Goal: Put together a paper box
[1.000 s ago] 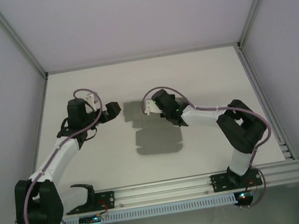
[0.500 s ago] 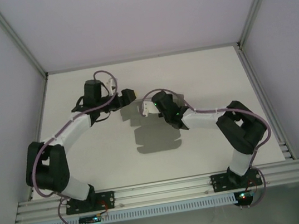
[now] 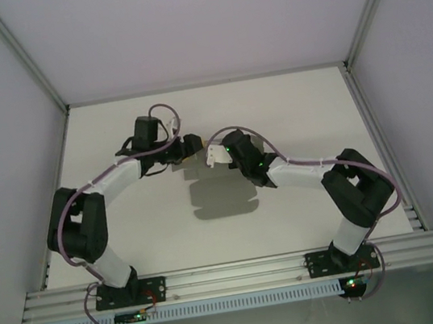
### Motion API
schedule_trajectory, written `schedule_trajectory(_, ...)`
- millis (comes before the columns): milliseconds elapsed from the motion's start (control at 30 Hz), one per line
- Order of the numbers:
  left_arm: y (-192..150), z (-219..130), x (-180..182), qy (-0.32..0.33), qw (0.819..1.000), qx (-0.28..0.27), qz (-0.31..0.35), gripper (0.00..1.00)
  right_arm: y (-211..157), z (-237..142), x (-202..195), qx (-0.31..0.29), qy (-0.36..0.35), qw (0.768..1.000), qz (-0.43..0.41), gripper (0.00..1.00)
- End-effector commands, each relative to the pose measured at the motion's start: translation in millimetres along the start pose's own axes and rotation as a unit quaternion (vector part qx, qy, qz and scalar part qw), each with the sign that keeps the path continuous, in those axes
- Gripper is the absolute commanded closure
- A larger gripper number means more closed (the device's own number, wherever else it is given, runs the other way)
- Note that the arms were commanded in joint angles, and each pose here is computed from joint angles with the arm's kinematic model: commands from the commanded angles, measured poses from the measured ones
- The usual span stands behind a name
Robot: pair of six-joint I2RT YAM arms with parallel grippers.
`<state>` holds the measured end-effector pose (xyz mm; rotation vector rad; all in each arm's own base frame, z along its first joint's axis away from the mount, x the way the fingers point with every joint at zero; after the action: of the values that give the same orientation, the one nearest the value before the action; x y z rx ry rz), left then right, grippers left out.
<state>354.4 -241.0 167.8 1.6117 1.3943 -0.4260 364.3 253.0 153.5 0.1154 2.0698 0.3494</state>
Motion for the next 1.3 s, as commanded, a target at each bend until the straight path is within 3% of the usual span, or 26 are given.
schedule_trajectory(0,11.8,4.5,-21.1,-0.048,0.999,-0.006,0.013,0.41,5.0,-4.7,-0.6,-0.016,0.001,1.0,0.016,1.0)
schedule_trajectory(367,19.5,18.2,-27.7,-0.071,0.997,-0.024,-0.004,0.66,9.4,-8.5,2.6,-0.024,0.005,1.0,0.013,1.0)
schedule_trajectory(667,23.3,21.7,-31.4,-0.09,0.995,-0.04,-0.016,0.92,12.8,-11.7,6.4,-0.031,0.007,0.999,0.009,1.0)
schedule_trajectory(767,21.7,21.7,-30.5,-0.09,0.995,-0.042,-0.018,0.93,13.8,-12.0,5.8,-0.033,0.006,0.999,0.01,1.0)
schedule_trajectory(1067,17.8,11.3,-32.9,-0.073,0.996,-0.044,0.009,0.77,11.5,-15.2,0.9,-0.032,0.007,0.999,0.019,1.0)
schedule_trajectory(1167,13.0,-0.4,-38.0,-0.065,0.996,-0.049,0.038,0.59,7.6,-15.6,-2.2,-0.027,0.006,0.999,0.025,1.0)
schedule_trajectory(1267,5.5,-13.4,-33.3,-0.025,0.997,-0.053,0.059,0.35,5.6,-17.0,-3.3,-0.027,0.009,0.999,0.028,1.0)
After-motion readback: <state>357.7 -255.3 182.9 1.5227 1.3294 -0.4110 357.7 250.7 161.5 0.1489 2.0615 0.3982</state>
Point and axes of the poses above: each hand's point on the last joint's axis, 136 mm out from that joint toward the fingers, its own z axis out along the fingers, its own x axis along the line the jaws close on, y = z × x, the point moved 3 cm from there along -z, back along the fingers, and after that the axes turned 5 degrees about z, right-handed, at the moved point
